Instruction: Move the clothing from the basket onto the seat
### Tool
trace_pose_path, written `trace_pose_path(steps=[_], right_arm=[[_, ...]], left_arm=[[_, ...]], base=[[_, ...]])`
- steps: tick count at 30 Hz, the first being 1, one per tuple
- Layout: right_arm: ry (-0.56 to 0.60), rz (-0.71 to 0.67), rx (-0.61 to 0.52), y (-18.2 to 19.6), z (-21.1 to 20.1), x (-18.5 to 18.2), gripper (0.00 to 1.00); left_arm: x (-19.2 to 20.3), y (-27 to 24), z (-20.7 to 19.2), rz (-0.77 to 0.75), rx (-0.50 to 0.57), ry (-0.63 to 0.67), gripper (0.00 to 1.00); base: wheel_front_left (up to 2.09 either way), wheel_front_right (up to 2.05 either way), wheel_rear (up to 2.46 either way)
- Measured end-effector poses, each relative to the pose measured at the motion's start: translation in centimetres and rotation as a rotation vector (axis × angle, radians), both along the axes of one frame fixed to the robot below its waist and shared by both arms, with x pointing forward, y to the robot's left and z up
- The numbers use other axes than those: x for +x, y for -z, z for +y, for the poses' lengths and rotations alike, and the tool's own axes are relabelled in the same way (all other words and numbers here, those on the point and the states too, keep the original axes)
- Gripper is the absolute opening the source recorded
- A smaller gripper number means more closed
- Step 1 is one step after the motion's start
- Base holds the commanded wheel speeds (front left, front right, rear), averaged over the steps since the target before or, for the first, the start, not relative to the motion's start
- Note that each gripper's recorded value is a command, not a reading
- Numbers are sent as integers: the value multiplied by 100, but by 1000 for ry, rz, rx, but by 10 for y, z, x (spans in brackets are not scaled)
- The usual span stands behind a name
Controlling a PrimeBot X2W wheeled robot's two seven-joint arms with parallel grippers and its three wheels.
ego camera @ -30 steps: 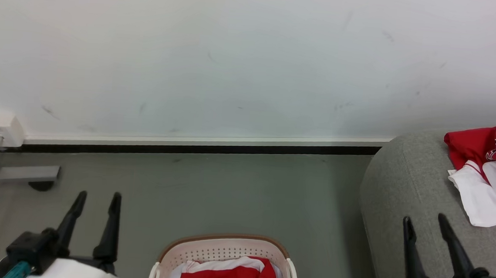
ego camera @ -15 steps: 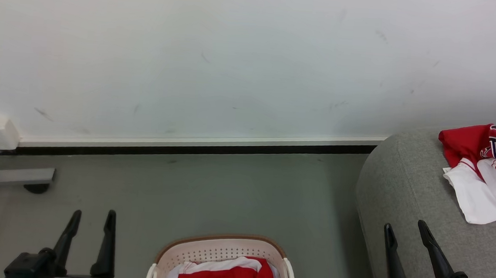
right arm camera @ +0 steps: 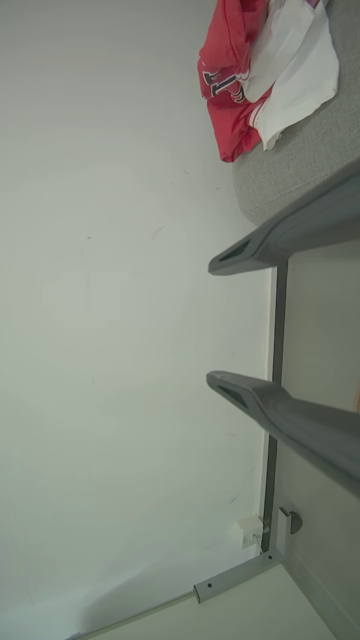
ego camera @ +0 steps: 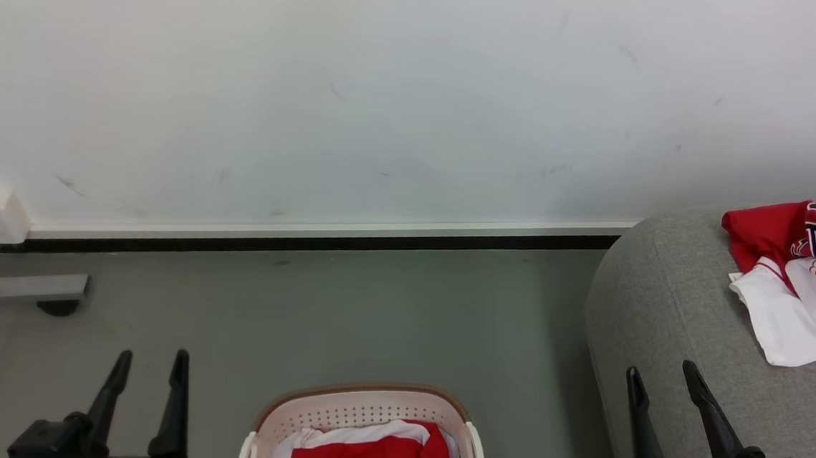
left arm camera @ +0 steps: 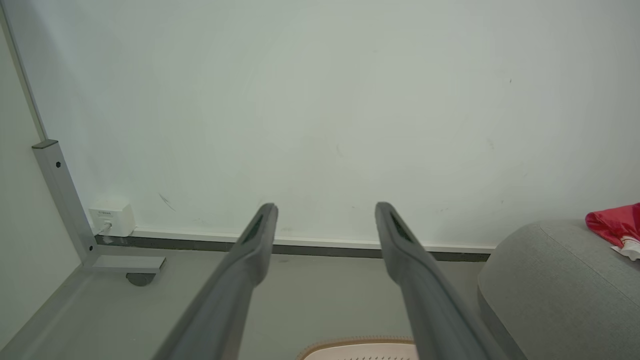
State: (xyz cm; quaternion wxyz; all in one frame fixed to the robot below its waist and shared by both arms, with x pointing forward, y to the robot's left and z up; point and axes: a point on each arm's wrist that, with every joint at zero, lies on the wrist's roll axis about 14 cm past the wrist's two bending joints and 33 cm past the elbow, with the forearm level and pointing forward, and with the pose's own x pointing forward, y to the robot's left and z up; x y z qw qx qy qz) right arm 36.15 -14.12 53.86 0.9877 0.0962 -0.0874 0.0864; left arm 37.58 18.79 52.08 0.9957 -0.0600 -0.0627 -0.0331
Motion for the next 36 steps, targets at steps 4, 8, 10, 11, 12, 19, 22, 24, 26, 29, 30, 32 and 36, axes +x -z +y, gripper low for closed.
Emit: trace_pose_path(steps=[4,8,10,11,12,19,22,24,26,29,30,32,36], right_arm=[[1,1,0,0,0,0,100],[5,0,4,0,-2,0,100],[9,0,6,0,-3,0,100],[11,1,7,0,-4,0,100],[14,2,7,0,-5,0,100],[42,10,5,3,-14,5,100],[54,6,-2,2,-18,11,100],[67,10,-5,3,-23,15,100],[82,8,-9,2,-28,19,100],[106,9,-13,3,-37,25,100],[112,12,-15,4,-39,27,100],[120,16,-19,5,-42,31,100],[137,23,-26,9,-49,41,100]], left_arm=[[1,1,-2,1,-1,5,100],[3,1,-4,3,-1,9,100],[4,2,-5,4,0,13,100],[5,2,-6,5,0,16,100],[5,2,-8,6,0,21,100],[16,12,-26,36,10,89,100],[25,19,-40,56,16,138,100],[30,29,-50,86,21,173,100],[36,38,-59,113,24,206,100],[45,56,-71,166,29,253,100],[47,64,-75,187,36,271,100],[53,77,-82,226,46,302,100],[65,105,-96,314,74,371,100]], base=[[0,0,0],[0,0,0],[0,0,0],[0,0,0],[0,0,0],[0,0,0],[0,0,0],[0,0,0],[0,0,0],[0,0,0],[0,0,0],[0,0,0],[0,0,0]])
